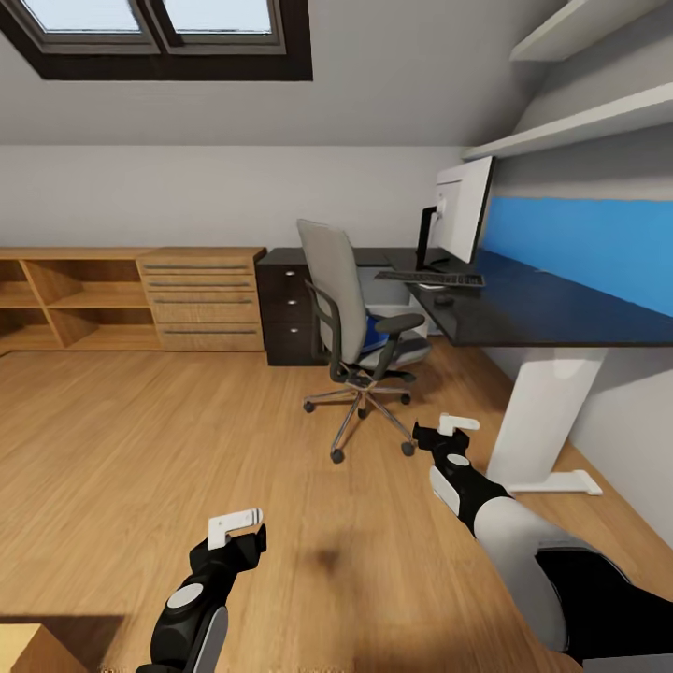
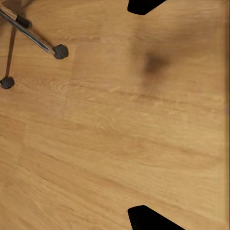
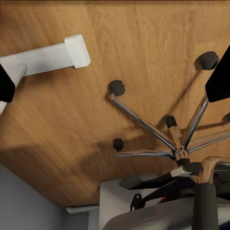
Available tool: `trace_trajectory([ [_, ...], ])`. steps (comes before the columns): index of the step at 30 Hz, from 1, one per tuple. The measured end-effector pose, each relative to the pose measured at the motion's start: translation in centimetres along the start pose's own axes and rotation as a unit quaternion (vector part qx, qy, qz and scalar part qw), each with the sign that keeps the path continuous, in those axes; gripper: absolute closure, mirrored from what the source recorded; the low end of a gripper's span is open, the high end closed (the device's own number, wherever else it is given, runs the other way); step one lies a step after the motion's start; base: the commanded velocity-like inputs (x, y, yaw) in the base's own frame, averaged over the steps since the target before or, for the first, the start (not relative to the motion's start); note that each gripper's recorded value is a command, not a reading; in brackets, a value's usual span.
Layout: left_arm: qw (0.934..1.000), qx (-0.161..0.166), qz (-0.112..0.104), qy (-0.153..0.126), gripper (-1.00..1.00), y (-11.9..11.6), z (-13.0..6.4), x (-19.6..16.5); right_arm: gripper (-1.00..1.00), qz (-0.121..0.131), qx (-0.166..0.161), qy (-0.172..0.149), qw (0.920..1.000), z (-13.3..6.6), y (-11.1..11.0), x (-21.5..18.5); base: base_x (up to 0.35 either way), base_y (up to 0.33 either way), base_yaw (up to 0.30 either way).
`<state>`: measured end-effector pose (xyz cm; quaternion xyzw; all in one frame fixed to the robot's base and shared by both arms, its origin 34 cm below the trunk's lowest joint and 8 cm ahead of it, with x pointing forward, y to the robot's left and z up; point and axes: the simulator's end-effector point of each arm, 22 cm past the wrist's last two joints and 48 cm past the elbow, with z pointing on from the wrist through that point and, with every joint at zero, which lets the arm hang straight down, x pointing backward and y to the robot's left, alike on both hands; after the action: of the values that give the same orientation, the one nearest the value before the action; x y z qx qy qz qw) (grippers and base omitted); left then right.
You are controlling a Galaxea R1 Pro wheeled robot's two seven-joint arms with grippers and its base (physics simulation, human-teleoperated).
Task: In the bedroom, organize the workspace by keeping the computer under the desk, ensuring the monitor is on the desk, placing the keyboard on the desk next to the monitor, placing the mouse on the desk next to the keyboard, moving the folder from the swivel chair onto the desk next to the mouse, stacking the notebook on top of the folder with the pen on top of the notebook, and positioning the swivel chair next to the desk.
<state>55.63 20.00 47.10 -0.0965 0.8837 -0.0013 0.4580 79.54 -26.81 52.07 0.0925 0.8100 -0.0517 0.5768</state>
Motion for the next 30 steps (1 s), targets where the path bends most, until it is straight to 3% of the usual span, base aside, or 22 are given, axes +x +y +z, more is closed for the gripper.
trace_trajectory([
  [8,0.9999,-0.002,0.001,0.016,-1.00,0.1,0.8,1.4,-1.00,-0.003,0.001,0.015,0.9999,0.8,0.0,2.3,0.000,0.000,0.000],
  [18,0.9999,-0.005,0.002,0.016,-1.00,0.4,0.9,1.4,-1.00,-0.004,0.002,0.014,0.9999,0.8,-0.1,2.1,0.008,0.000,0.000],
  [25,0.9998,-0.006,0.003,0.017,-1.00,0.5,0.9,1.5,-1.00,-0.005,0.003,0.012,0.9999,0.8,-0.3,2.1,0.239,0.000,0.000],
  [30,0.9998,-0.006,0.003,0.018,-1.00,0.5,0.9,1.6,-1.00,0.000,0.004,-0.009,1.0000,0.8,-0.3,1.2,0.316,-0.003,0.000],
])
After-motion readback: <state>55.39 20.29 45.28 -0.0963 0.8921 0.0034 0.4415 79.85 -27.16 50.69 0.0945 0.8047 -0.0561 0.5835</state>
